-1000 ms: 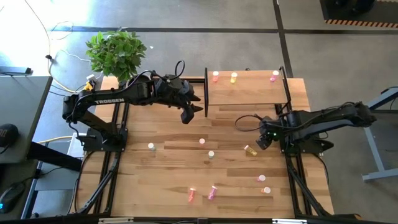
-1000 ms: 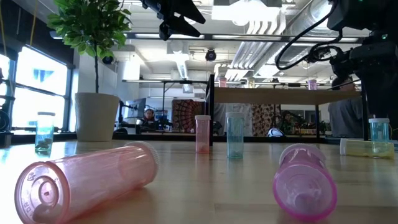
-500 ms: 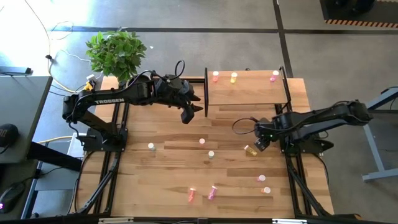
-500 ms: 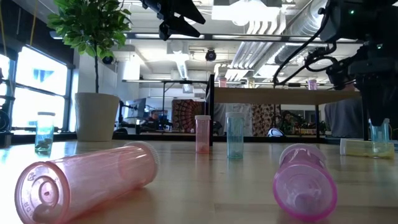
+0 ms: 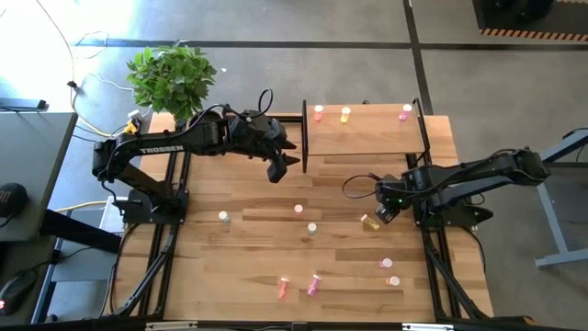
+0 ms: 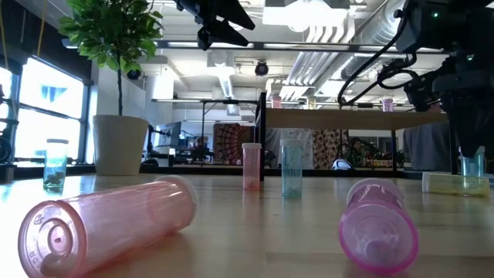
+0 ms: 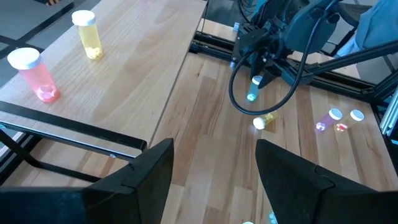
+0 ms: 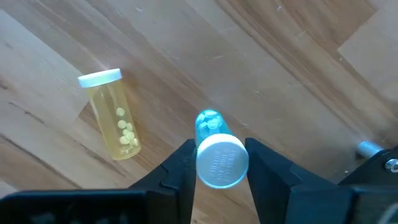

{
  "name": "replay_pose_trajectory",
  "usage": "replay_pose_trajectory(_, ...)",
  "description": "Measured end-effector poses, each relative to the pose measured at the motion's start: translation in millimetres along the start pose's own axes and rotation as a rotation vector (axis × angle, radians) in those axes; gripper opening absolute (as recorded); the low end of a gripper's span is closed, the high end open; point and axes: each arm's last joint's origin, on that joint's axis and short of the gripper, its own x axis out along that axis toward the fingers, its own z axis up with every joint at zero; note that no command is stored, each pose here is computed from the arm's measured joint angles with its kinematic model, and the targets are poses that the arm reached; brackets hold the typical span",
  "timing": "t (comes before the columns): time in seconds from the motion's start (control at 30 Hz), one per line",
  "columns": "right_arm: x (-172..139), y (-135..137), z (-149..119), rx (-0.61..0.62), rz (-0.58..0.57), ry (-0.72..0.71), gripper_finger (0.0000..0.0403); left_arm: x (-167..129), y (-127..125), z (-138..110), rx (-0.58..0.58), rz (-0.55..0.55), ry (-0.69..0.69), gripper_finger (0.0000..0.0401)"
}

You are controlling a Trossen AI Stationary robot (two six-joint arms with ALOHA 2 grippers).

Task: Pick and place medicine bottles onto shelf by color
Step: Put the top right blue pill bottle on the shelf

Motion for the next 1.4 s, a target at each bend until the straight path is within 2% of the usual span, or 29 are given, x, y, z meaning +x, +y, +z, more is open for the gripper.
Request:
replay_pose_trajectory(0.3,-21.3,11.2,7.5,-0.019,0.080,-0.022,0.0112,0.0,0.1,0.0,0.000,0.000,0.000,0.0216)
replay_pose_trajectory(0.5,-52.6,23.4,17.3,-0.061,0.164,-0.088,0.0112,-0.2,2.6,0.3,-0.004,0.010,-0.001,0.0216)
replay_pose_trajectory(0.8,-103.7,31.2,36.0,-0.020,0.263,-0.246,0.0112,-1.5,17.4,2.2,-0.020,0.050,-0.008,0.0216)
replay_pose_trajectory(1.13,-151.3,19.7,60.0,0.066,0.247,-0.486,0.0112,-4.5,38.8,4.2,-0.053,0.106,-0.018,0.0216)
replay_pose_trajectory(1.4,-172.1,4.6,94.9,0.080,0.145,-0.570,0.0112,-5.3,43.4,4.6,-0.023,0.118,-0.018,0.0216)
